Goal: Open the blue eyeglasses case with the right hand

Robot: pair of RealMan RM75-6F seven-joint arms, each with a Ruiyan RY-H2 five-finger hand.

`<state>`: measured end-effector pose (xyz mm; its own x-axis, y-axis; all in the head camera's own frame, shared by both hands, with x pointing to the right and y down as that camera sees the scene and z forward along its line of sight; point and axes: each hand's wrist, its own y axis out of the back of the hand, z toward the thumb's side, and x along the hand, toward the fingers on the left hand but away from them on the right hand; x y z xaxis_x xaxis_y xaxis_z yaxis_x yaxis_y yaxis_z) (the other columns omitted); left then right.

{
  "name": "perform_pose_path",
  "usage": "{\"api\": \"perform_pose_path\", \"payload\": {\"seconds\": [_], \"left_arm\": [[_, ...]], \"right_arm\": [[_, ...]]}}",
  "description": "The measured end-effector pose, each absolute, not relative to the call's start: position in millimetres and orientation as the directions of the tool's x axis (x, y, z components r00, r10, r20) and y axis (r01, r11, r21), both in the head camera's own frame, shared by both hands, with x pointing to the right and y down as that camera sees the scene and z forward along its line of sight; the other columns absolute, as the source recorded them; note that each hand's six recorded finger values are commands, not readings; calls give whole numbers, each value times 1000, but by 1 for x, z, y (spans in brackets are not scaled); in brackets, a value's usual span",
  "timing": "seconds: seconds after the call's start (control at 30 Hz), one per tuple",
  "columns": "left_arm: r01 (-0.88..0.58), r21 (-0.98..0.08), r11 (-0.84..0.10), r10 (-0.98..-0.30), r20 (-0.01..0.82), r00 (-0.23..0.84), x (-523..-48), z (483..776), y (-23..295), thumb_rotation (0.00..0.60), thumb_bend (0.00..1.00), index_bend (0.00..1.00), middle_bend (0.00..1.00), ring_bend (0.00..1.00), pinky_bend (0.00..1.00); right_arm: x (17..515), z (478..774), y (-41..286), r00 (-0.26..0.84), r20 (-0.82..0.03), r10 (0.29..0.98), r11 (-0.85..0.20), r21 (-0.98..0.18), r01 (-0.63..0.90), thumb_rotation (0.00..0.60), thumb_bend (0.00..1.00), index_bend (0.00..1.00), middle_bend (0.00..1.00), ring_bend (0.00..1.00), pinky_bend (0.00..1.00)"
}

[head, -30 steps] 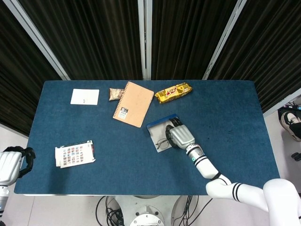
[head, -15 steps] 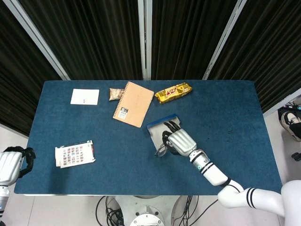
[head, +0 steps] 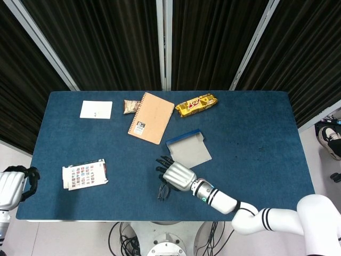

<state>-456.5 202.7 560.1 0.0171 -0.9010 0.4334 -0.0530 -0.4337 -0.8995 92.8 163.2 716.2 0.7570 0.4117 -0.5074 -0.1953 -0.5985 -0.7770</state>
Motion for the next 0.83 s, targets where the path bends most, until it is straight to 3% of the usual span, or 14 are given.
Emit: {"api": "perform_pose_path", "payload": {"seconds": [0.17,0.37,0.5,0.7,0.83], "left_arm": [[-52,-899,-434,-901,434,18,-456,560,203,600,579,658,653,455,414],[-49,-900,-433,-901,433,19,-456,560,203,600,579,658,653,455,414],[-48,-900,-432,-902,432,20,-455,560,203,600,579,658,653,455,414],[-44,-901,-431,-902,431,20,-455,560,204,600,579,658,653,455,414],[-38,-902,-430,-903,430,19,-455,560,204,600,579,658,653,455,414]], "right_arm": [[104,706,154,738,-492,463,-588,-793,-159,600,335,0,7,0,0],[159,672,130,650,-436,623,-537,-842,-50,600,335,0,32,0,0],[221,644,125,530,-411,742,-487,-873,4,600,331,0,35,0,0],[316,601,144,321,-399,859,-431,-902,30,600,310,0,35,0,0],[360,579,168,212,-387,897,-409,-910,67,600,310,0,37,0,0]]}}
